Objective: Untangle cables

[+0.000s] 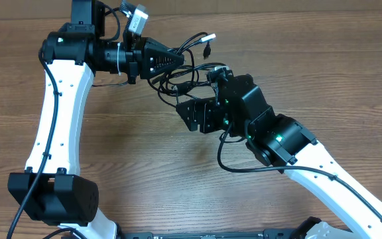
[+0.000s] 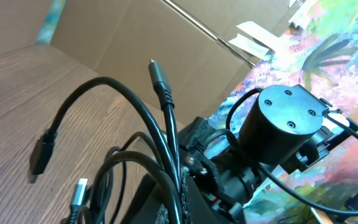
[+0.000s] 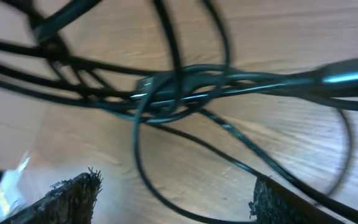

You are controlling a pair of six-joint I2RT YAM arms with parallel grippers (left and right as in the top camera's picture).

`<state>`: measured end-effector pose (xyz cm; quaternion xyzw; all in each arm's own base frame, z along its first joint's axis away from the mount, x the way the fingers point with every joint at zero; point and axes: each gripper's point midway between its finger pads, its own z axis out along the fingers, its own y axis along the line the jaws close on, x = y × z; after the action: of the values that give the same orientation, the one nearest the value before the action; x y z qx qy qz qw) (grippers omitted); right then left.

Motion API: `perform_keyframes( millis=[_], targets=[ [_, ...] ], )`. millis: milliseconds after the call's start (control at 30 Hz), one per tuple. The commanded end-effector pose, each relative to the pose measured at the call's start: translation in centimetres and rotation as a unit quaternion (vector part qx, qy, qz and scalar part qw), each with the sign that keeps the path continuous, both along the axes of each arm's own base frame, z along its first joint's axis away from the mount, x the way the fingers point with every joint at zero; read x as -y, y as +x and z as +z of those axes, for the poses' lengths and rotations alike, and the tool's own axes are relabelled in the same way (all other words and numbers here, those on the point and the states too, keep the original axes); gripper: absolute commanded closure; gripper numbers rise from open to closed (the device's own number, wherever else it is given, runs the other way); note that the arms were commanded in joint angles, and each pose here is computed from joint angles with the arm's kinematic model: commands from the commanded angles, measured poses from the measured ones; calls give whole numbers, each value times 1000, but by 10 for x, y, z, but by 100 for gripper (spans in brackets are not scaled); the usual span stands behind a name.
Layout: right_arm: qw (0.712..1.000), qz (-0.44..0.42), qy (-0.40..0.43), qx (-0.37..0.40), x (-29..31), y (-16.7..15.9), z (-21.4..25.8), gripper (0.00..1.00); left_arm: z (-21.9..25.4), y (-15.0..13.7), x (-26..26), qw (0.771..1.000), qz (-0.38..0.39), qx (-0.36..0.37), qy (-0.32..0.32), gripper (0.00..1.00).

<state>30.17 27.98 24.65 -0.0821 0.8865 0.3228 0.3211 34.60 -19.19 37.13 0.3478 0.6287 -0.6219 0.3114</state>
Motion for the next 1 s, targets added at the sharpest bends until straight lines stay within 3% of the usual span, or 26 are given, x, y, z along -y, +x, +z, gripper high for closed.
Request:
perform_keyframes(
  millis=[0,267,567,800,967],
  targets=[
    [998,-41,-24,39,13,17,8,21,23,-13,-1,1000,-11,17,-22,96],
    [995,-44,-1,85,7,28,29,21,23,-18,8,999,-23,-10,-20,96],
    [991,-81,-20,100,19,39,28,24,23,-23,16,993,-34,-112,-12,95],
    [995,-60,-19,82,9,37,17,25,23,-24,17,989,-35,-145,-9,96],
    [999,-17,-8,47,-8,30,0,35,24,-24,18,989,-37,-146,-9,95]
  ],
)
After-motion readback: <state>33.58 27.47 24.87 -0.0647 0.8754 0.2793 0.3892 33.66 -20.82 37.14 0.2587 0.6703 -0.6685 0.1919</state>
